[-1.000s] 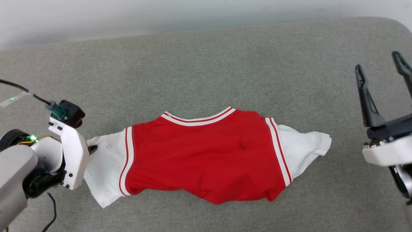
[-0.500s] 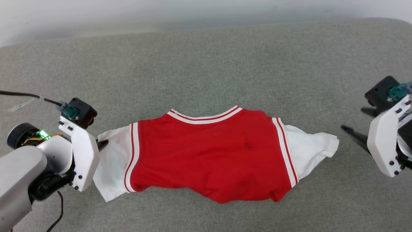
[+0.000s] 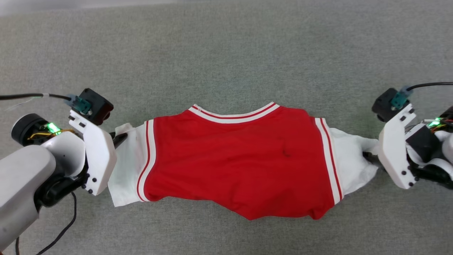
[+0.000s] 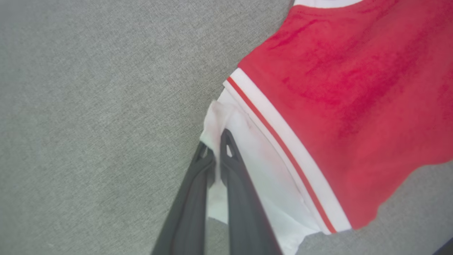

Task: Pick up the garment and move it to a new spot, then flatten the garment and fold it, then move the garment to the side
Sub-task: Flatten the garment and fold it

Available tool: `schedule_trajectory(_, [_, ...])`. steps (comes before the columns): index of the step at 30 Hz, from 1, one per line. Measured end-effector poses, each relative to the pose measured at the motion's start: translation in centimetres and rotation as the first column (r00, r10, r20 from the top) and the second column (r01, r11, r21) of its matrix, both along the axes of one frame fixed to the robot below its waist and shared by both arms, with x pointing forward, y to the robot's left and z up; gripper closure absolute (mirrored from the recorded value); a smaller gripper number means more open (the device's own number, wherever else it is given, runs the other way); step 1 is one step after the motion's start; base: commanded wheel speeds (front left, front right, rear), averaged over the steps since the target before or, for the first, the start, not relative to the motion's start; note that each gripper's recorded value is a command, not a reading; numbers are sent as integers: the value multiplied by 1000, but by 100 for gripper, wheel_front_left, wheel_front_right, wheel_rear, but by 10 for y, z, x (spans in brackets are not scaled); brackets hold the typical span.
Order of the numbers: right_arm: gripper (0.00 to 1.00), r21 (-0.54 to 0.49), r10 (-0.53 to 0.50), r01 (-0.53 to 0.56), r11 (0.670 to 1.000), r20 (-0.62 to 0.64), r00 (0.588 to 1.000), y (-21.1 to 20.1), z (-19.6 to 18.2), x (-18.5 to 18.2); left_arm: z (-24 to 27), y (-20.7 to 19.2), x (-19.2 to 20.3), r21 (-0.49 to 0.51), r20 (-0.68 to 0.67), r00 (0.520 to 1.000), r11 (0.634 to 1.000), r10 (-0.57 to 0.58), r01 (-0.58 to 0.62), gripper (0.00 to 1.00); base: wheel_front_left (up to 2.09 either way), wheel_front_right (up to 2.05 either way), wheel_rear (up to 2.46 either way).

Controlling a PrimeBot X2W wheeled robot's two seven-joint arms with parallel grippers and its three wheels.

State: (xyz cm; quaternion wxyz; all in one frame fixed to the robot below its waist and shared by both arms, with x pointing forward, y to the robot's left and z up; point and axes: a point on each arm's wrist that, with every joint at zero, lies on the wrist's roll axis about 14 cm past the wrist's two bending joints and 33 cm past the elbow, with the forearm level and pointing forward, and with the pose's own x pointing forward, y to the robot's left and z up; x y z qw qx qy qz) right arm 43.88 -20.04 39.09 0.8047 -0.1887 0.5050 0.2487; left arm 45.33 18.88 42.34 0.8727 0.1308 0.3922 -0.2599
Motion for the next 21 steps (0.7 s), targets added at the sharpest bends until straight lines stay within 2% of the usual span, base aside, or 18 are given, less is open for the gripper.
schedule_trajectory(8, [0,-4,63,-64,998,-75,995,13,-33,-8,-12,3,-1,3,-27,1000,1000,7,-7,100,0,0,0])
schedule_trajectory(9, [18,3,61,-61,998,-71,996,12,-33,-8,-12,4,-1,3,-27,1000,1000,7,-7,100,0,0,0])
schedule_trajectory(10, [100,9,60,-60,998,-58,997,12,-32,-7,-12,3,-1,3,-25,1000,1000,7,-7,100,0,0,0])
schedule_trajectory(16, [100,78,47,-52,996,66,997,16,-13,4,3,2,2,-12,23,1000,1000,10,-9,100,0,0,0])
schedule_trajectory(21, [100,128,39,-71,989,236,971,15,31,19,33,0,6,-32,112,994,999,5,-2,100,0,0,0])
